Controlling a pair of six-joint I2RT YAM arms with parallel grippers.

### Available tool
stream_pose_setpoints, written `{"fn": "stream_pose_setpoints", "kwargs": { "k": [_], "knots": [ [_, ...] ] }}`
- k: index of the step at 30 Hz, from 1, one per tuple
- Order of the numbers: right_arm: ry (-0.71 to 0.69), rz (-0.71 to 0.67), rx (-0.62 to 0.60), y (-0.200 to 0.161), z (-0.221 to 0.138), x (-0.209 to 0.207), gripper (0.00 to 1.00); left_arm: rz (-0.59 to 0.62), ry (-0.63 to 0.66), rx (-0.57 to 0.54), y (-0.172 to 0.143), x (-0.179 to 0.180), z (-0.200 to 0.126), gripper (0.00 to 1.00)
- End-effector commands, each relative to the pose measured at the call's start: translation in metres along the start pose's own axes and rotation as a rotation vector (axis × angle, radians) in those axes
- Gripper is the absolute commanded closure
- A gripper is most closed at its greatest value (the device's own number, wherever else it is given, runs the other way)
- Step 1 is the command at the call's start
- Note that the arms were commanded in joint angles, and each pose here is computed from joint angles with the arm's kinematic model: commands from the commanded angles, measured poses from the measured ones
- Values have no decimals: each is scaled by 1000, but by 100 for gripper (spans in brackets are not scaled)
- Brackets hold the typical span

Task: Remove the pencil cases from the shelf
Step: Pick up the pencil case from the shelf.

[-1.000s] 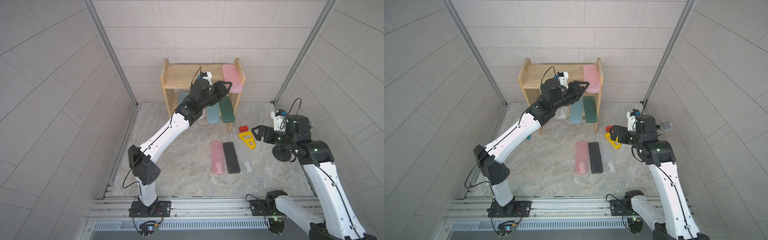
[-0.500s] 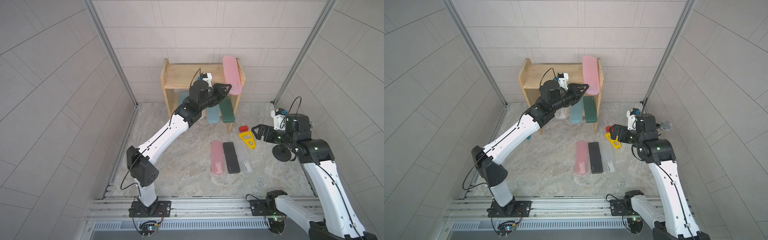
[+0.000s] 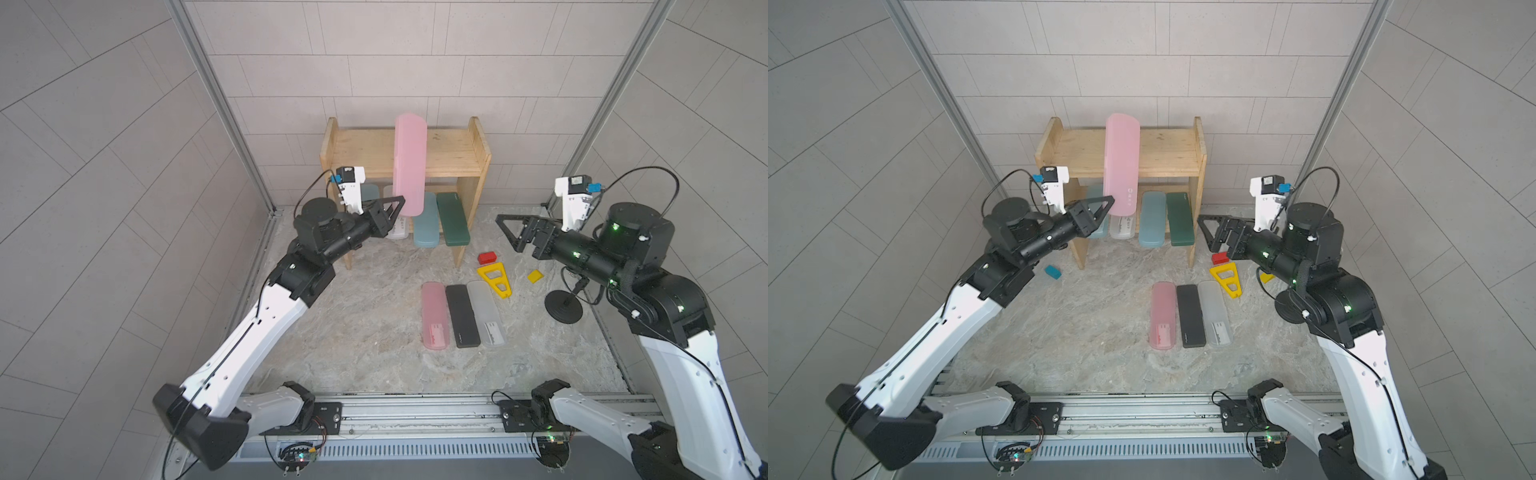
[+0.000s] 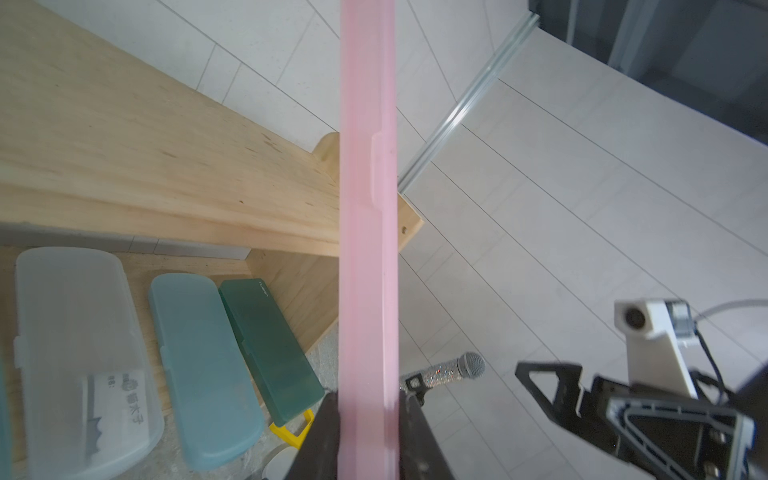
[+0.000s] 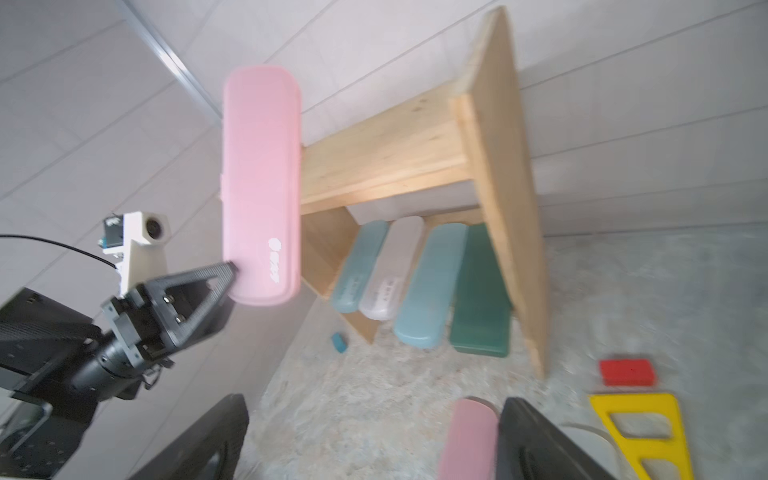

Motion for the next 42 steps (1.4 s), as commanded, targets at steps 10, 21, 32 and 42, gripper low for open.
{"fn": "stream_pose_setpoints", "kwargs": {
  "k": [10,21,32,42],
  "knots": [
    [121,-89,90,-32,80,109,0,210,58,-84,-26,-1,-77,100],
    [106,-135,161,-66,120,132,0,230,32,-107,-26,-11,-96,100],
    [168,-118,173,-68,137,154,0,240,35,-122,-25,-14,-107,100],
    [171,-114,185,-70,152,163,7,239,68,-99,-25,-11,-111,100]
  ]
}}
Point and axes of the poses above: each gripper's point midway between its finger pads, its own z axis out along the fingers, its own x axis along the line the jaws close on, y = z × x, the point moved 1 cm from there along -z, back along the fingers, and after that the axes turned 10 degrees about z, right-handed, at the moved point
